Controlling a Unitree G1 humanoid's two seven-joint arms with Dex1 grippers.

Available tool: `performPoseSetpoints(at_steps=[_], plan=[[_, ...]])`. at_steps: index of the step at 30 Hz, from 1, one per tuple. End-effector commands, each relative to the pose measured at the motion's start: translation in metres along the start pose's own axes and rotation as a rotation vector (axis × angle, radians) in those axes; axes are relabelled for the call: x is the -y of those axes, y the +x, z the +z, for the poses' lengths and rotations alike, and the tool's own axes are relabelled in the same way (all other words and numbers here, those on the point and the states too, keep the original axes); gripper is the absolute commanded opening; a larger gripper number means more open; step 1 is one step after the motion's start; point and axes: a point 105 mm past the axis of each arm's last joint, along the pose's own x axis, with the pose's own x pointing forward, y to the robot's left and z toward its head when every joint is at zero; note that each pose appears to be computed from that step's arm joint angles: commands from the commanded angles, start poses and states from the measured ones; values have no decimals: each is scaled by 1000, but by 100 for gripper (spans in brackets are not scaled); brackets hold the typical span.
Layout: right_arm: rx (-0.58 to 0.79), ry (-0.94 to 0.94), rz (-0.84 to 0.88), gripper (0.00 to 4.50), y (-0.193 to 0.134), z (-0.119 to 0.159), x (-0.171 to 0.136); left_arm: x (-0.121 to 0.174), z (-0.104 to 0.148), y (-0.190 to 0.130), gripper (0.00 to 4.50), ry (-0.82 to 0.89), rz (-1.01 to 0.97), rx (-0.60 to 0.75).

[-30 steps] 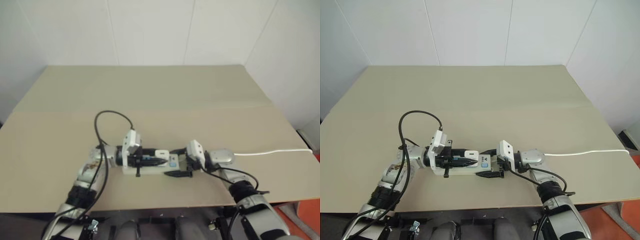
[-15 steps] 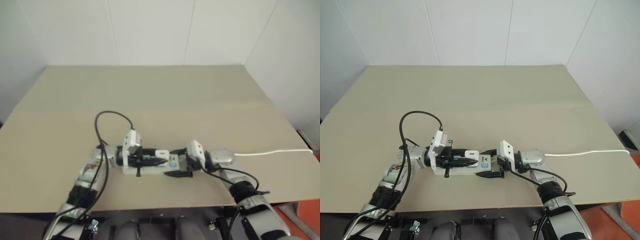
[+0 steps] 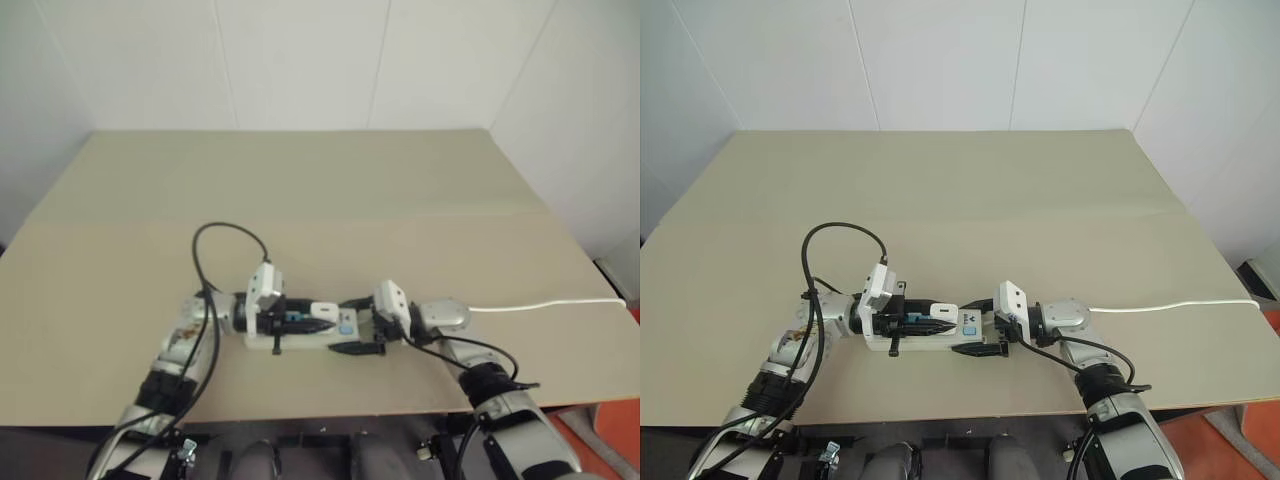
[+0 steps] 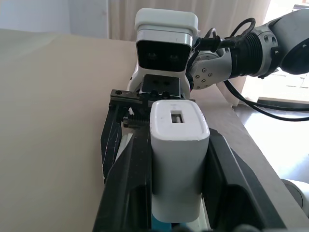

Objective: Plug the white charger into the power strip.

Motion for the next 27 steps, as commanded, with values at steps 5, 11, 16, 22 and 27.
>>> performPoseSetpoints(at_steps=[5, 11, 16, 22, 27], plan=[[-95, 63, 31, 343, -3, -23, -12, -3, 4, -1, 99, 40, -6, -1], [-95, 65, 31, 343, -3, -23, -13, -2, -1, -4, 99, 40, -7, -13], [-97, 65, 30, 343, -3, -23, -13, 3, -29, -22, 99, 71, -3, -118], [-101, 65, 33, 343, -4, -23, -12, 2, -49, -36, 99, 31, 71, -154], [-102, 64, 36, 343, -3, -23, -12, 1, -57, -41, 99, 8, 102, -172]])
